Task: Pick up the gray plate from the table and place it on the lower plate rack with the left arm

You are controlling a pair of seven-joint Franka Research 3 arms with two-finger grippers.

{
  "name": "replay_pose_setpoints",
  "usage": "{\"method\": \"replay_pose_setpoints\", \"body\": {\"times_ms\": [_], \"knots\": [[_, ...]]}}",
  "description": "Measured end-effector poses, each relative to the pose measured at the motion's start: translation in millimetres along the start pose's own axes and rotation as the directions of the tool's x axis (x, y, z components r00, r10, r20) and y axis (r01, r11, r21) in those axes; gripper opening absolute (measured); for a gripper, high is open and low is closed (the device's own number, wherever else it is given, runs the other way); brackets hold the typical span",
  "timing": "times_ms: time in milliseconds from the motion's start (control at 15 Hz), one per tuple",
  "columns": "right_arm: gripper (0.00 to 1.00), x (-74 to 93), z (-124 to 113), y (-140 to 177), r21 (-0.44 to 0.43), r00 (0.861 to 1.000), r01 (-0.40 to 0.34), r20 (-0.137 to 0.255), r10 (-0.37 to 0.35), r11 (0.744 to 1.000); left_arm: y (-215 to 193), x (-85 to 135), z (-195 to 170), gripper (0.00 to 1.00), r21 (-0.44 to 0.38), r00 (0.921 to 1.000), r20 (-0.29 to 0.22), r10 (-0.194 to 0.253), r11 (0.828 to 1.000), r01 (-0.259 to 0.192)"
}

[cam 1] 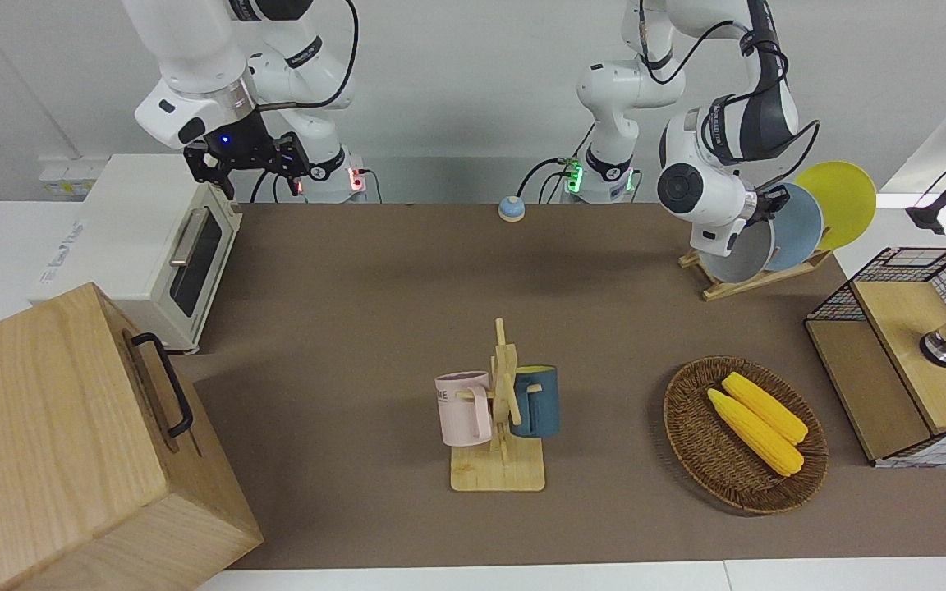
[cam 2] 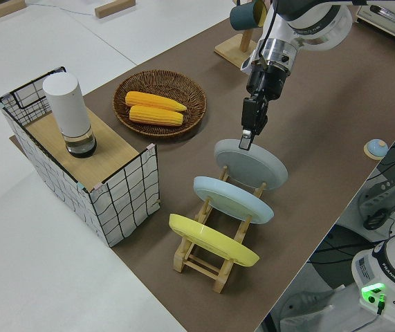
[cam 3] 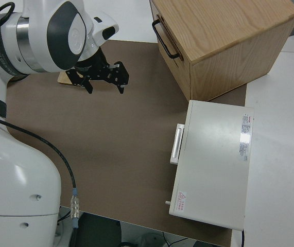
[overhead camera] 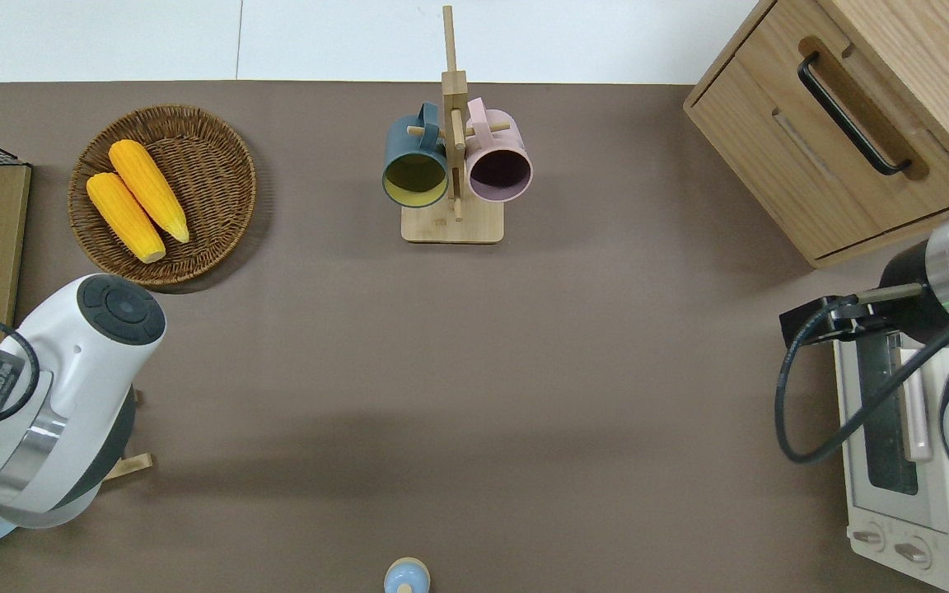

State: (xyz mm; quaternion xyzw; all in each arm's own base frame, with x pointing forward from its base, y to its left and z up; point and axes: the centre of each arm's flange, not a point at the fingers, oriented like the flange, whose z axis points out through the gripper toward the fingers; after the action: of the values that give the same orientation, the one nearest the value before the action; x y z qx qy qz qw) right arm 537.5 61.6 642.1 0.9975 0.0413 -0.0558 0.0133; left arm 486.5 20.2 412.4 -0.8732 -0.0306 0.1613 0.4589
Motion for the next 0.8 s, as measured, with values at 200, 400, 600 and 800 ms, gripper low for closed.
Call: {"method": "replay_pose_setpoints", "body": {"times_ms": [200, 400, 600, 800], "knots": [[0.99, 0.0, 0.0, 0.0, 0.0, 1.0, 0.0, 0.0, 0.0, 1.0, 6.7, 4.1, 3.9, 0.12, -0.001, 0.9999, 0.005, 0.009, 1.0, -0.009], [0.99, 0.0, 0.0, 0.0, 0.0, 1.0, 0.0, 0.0, 0.0, 1.0, 6.6, 4.1, 4.0, 0.28, -0.002, 0.9999, 0.005, 0.01, 1.0, -0.01], [0.99, 0.0, 0.0, 0.0, 0.0, 1.0, 0.0, 0.0, 0.0, 1.0, 6.6, 4.1, 4.0, 0.56, -0.002, 0.9999, 0.005, 0.01, 1.0, -0.01], [0.99, 0.0, 0.0, 0.0, 0.0, 1.0, 0.0, 0.0, 0.0, 1.0, 7.1, 3.8, 3.4, 0.93, -0.012, 0.9999, 0.008, 0.01, 1.0, -0.01]]}}
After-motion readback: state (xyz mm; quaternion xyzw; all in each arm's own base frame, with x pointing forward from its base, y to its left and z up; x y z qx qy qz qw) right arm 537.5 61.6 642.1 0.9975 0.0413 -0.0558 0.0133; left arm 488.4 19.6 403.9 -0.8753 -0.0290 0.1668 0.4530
